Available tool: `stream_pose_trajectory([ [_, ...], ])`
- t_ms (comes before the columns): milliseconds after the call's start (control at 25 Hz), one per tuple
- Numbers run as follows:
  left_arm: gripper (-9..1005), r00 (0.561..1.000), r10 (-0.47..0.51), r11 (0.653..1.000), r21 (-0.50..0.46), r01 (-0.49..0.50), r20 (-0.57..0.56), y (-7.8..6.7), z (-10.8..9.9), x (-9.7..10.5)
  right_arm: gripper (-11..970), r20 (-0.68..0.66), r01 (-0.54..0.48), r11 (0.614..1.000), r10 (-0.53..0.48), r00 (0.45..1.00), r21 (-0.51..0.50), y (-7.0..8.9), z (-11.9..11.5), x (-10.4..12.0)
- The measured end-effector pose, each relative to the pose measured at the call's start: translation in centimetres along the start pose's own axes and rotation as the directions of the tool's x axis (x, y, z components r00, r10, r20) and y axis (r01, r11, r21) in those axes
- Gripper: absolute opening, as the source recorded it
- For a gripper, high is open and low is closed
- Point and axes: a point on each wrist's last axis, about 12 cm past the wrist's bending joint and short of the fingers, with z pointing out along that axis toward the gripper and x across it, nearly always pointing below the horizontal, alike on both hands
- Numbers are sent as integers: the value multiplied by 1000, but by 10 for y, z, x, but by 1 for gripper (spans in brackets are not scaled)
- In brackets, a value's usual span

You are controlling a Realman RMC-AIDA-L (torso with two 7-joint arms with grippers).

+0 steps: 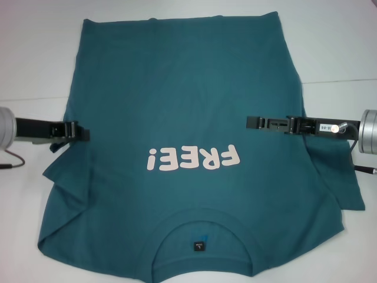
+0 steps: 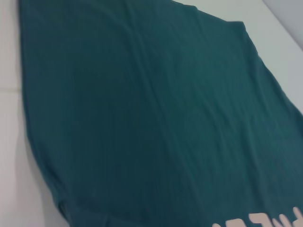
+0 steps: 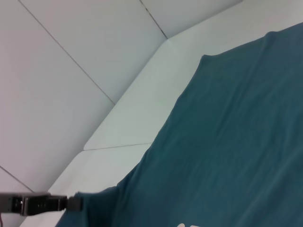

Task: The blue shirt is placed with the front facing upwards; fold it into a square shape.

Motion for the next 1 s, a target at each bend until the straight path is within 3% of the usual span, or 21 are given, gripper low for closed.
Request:
stream_pose_trajectory([
  [120, 12, 996, 90, 995, -40, -90, -14, -6, 0, -8, 915, 0, -3, 1000, 3, 1000, 7, -1, -1, 1],
  [320, 11, 953, 276, 953, -94, -288, -127, -23, 11, -15, 915, 3, -8, 1000, 8, 1000, 18, -3, -2, 3],
  [1000, 19, 873, 453, 878, -80, -472, -182, -52, 29, -14, 915, 7, -15, 999, 15, 1000, 38, -7, -2, 6],
])
